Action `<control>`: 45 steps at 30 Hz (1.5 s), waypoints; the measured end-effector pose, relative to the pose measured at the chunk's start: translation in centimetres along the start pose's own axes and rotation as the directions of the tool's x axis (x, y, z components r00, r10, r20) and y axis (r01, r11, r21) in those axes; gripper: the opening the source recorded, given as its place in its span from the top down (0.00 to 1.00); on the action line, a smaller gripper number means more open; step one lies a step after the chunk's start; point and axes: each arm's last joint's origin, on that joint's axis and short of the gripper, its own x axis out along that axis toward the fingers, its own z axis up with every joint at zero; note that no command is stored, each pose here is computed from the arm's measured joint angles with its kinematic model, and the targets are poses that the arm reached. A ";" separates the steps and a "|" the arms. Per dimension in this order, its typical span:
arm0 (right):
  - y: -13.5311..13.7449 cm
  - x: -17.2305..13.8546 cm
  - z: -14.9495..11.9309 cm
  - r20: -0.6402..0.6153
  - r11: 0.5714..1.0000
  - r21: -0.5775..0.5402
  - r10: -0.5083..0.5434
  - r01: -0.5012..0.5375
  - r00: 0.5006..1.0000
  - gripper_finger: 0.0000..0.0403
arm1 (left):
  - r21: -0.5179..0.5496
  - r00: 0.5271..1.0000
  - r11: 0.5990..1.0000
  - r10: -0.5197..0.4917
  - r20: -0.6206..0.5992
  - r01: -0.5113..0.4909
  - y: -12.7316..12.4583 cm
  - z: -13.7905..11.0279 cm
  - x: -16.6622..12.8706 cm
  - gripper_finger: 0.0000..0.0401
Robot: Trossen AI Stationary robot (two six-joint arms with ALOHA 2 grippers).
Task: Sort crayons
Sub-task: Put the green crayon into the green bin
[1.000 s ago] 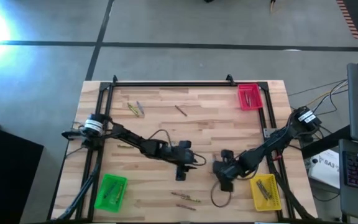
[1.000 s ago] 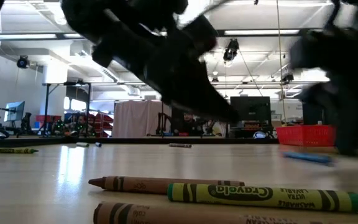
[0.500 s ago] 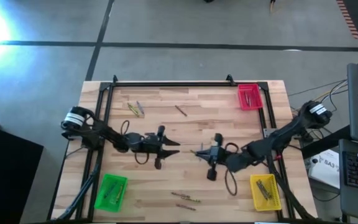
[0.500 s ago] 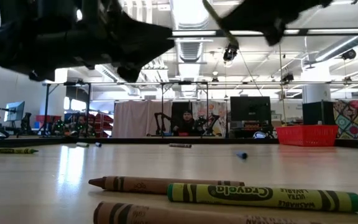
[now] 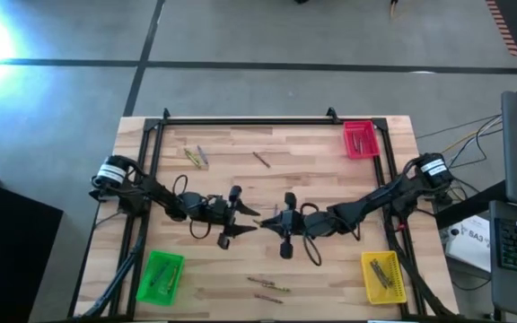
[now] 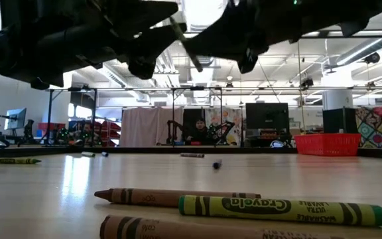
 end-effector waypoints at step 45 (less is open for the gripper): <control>-7.6 -6.7 4.4 -0.263 0.934 0.064 -0.325 0.352 0.909 0.54 | -0.335 0.147 0.754 -0.307 -0.940 -0.565 -7.1 10.8 -8.9 0.94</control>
